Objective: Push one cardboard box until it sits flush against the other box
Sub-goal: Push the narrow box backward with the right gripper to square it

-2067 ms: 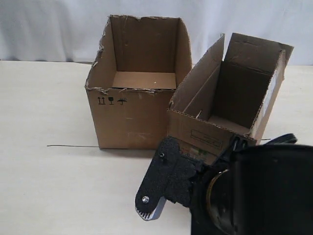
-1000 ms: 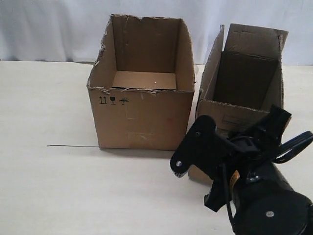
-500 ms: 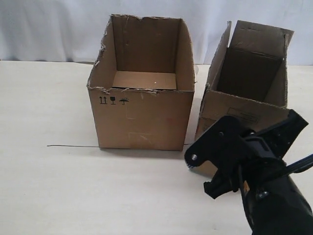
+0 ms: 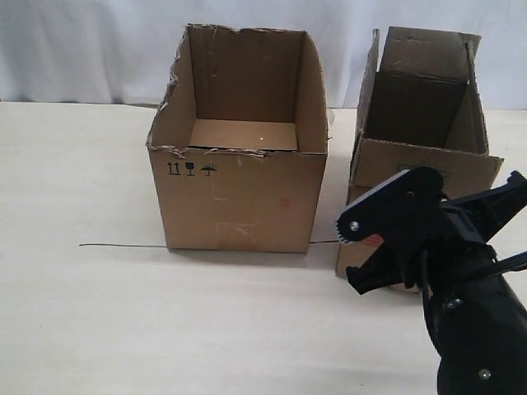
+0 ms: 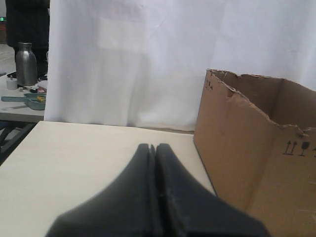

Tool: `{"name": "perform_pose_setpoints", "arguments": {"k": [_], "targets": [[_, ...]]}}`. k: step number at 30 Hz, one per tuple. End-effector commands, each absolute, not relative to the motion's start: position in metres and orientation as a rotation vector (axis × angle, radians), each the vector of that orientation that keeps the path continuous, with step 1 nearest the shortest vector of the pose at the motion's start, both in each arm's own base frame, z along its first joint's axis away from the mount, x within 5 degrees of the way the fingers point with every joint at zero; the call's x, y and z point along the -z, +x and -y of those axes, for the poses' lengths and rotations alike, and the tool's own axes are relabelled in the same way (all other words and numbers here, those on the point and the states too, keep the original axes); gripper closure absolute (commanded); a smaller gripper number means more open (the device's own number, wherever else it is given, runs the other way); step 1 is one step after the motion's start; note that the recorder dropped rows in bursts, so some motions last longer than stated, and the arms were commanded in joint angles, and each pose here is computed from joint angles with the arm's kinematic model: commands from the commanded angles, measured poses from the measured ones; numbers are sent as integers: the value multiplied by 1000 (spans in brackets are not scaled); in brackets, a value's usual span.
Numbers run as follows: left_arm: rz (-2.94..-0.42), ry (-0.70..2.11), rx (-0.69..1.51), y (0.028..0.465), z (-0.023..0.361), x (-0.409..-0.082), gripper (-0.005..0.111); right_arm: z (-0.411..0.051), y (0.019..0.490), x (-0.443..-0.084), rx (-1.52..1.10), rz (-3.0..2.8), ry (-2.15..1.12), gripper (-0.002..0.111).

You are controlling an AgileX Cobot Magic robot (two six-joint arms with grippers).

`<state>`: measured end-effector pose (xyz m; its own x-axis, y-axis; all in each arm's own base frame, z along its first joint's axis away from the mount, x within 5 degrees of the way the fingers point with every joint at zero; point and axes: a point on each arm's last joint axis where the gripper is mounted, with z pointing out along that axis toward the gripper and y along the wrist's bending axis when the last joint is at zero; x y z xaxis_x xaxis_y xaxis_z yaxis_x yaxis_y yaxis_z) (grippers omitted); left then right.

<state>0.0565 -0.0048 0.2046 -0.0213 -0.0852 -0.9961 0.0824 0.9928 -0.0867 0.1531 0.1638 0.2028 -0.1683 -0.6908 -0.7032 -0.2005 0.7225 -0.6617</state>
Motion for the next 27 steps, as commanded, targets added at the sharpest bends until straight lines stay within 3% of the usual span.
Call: {"name": "perform_pose_setpoints", "arguments": {"k": [1,27], "targets": [[-1581,0,140,56,5,-204,107,-154,164,-201,499,-1766,-632,103],[-1583,0,140,56,5,-204,107,-152,193,-212,478,-1826,-504,103]]}}
